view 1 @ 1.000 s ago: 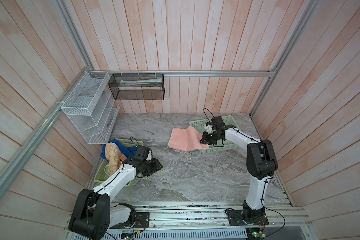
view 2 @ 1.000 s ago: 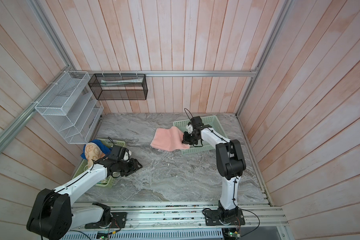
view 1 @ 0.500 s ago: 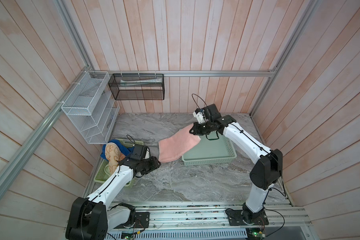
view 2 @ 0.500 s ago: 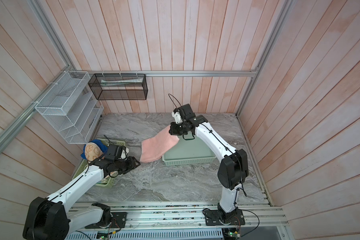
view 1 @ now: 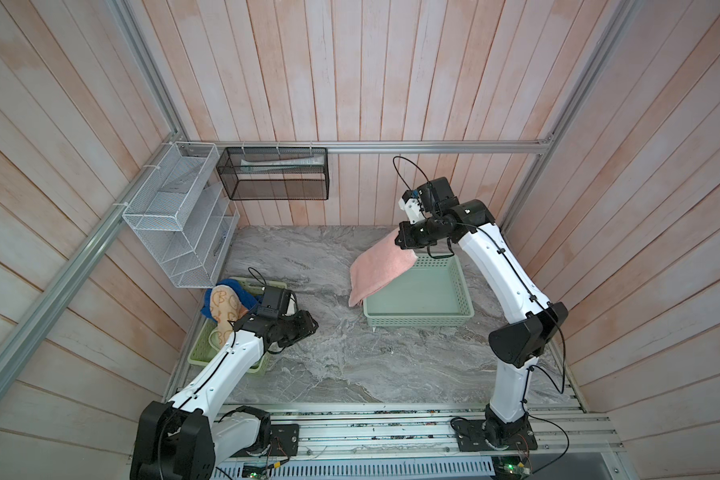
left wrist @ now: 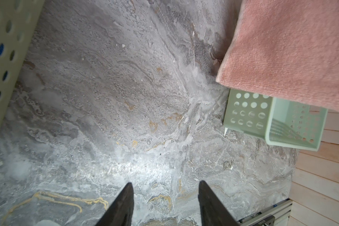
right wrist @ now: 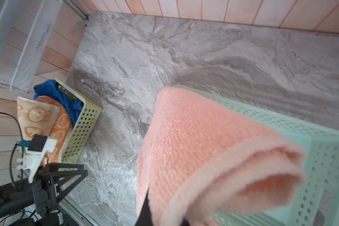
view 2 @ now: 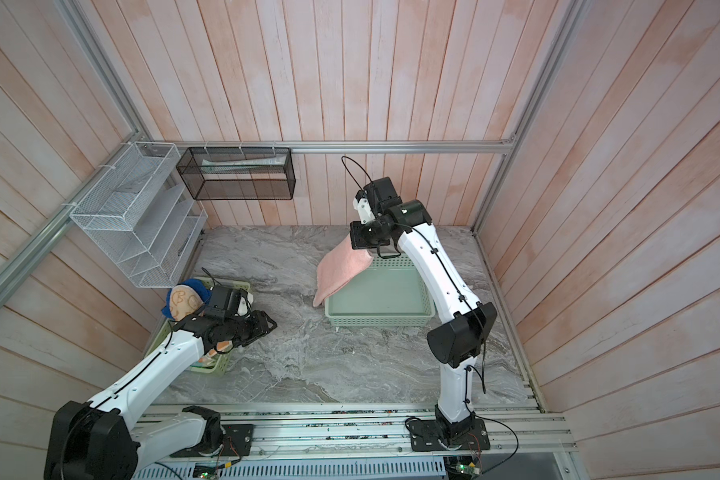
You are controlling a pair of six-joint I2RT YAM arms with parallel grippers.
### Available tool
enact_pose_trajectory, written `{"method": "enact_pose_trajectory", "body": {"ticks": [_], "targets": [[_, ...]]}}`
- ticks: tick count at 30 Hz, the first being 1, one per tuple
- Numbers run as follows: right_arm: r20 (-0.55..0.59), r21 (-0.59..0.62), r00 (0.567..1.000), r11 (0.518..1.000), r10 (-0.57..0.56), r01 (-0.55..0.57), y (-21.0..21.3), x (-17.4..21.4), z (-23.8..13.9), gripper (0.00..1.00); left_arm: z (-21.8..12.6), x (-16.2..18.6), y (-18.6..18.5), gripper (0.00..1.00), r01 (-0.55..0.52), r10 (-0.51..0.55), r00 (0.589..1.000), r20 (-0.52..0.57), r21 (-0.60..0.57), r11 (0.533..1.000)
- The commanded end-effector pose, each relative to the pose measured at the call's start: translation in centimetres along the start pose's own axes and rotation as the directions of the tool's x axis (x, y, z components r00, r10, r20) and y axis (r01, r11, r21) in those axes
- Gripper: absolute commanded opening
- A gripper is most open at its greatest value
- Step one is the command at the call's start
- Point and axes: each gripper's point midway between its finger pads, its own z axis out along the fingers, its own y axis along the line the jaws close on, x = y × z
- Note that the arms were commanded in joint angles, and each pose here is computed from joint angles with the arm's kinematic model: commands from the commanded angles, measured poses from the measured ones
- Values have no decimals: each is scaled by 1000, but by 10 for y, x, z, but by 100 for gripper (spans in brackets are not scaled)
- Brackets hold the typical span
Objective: Fold and stack the towels
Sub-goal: 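Carry the pink towel with the right gripper over the empty green basket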
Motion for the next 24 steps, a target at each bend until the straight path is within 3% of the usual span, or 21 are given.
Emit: {"method": "enact_pose_trajectory", "body": {"ticks": [1, 5, 18, 24], "targets": [[34, 48, 999, 999, -9, 7, -11, -10, -19, 0, -9, -10, -3, 55, -23, 24, 999, 33, -8, 1000], [90, 48, 996, 999, -19, 15, -10, -21, -34, 0, -9, -13, -3, 55, -24, 24, 999, 36, -8, 1000], [77, 98, 997, 995, -6, -2, -41, -17, -41, 0, -3, -10, -3, 55, -18, 18, 1000, 18, -4, 1000], [148, 97, 989, 995, -5, -10, -40, -27, -64, 0, 0, -12, -5, 54, -14, 14, 1000, 16, 8, 1000]]}}
